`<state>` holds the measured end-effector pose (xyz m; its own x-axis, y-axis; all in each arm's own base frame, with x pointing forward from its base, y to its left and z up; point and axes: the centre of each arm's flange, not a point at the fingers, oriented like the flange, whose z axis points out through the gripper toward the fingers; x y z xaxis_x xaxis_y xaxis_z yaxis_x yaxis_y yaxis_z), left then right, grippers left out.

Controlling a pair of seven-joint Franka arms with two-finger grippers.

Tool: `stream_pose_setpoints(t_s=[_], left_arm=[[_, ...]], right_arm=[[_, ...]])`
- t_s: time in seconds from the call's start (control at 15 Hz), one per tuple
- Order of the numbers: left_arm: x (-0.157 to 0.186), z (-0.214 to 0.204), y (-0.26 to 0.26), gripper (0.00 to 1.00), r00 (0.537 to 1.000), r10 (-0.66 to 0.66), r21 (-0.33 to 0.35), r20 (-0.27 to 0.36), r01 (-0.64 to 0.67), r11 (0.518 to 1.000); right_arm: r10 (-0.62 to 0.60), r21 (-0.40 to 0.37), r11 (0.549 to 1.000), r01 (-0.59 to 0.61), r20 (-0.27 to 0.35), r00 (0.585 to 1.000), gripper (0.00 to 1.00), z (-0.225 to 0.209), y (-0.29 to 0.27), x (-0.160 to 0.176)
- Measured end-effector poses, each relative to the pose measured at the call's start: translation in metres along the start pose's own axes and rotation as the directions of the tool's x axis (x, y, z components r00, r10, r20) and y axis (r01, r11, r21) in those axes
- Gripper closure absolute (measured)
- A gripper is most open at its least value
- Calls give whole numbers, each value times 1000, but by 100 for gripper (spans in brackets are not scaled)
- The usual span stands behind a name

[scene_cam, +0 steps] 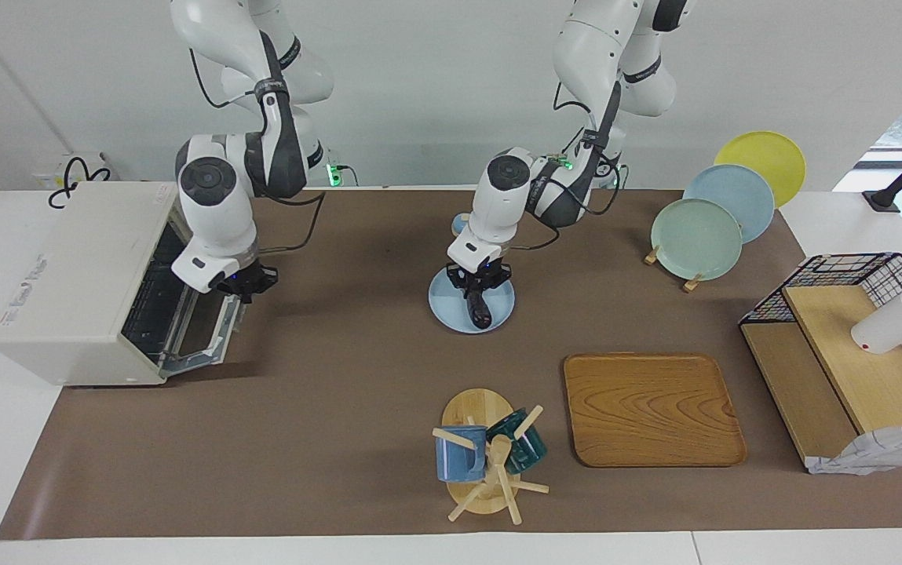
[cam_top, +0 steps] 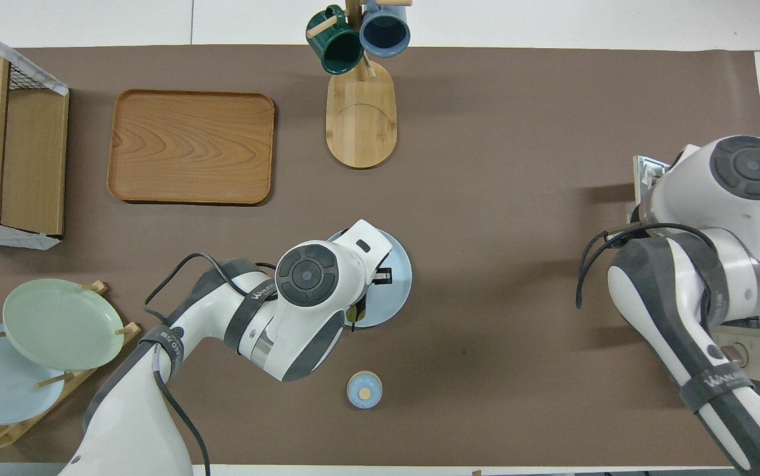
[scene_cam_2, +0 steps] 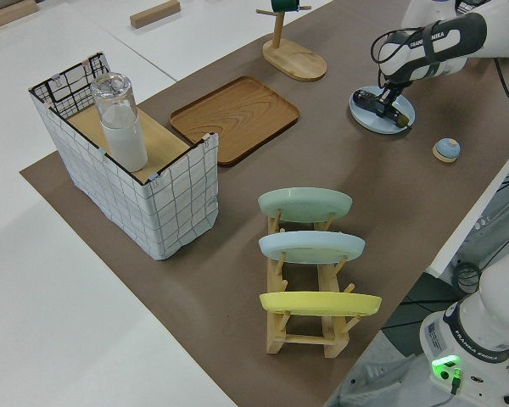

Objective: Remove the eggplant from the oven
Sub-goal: 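Carry the eggplant to the wooden tray while the right gripper returns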

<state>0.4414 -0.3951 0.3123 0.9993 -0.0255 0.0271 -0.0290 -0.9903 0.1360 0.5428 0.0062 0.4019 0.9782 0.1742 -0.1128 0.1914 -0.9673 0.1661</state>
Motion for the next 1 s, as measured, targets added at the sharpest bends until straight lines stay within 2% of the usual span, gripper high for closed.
stream_pose_setpoints(t_s=[0.13,0.27,0.47,0.73,0.87,1.0], left_arm=[[22,-31,-9,73,1000,-32,5,0,32,999],[62,-78,-31,73,999,-47,1,-11,47,999],[130,-127,-112,73,998,-41,1,-39,41,999],[187,-119,-223,73,999,-29,14,-44,30,999],[212,-110,-247,73,998,-29,11,-48,30,999],[233,-94,-261,73,999,-17,12,-46,17,1000]], right_arm=[[-6,0,1000,6,-21,1000,99,-20,24,-11],[-6,1,1000,7,-36,999,99,-33,51,-21],[1,3,1000,-1,-48,999,99,-42,87,-33],[14,15,1000,-13,-50,999,99,-44,111,-40],[18,27,999,-17,-22,1000,99,-47,111,-43],[34,72,997,-34,1,999,99,-67,111,-44]])
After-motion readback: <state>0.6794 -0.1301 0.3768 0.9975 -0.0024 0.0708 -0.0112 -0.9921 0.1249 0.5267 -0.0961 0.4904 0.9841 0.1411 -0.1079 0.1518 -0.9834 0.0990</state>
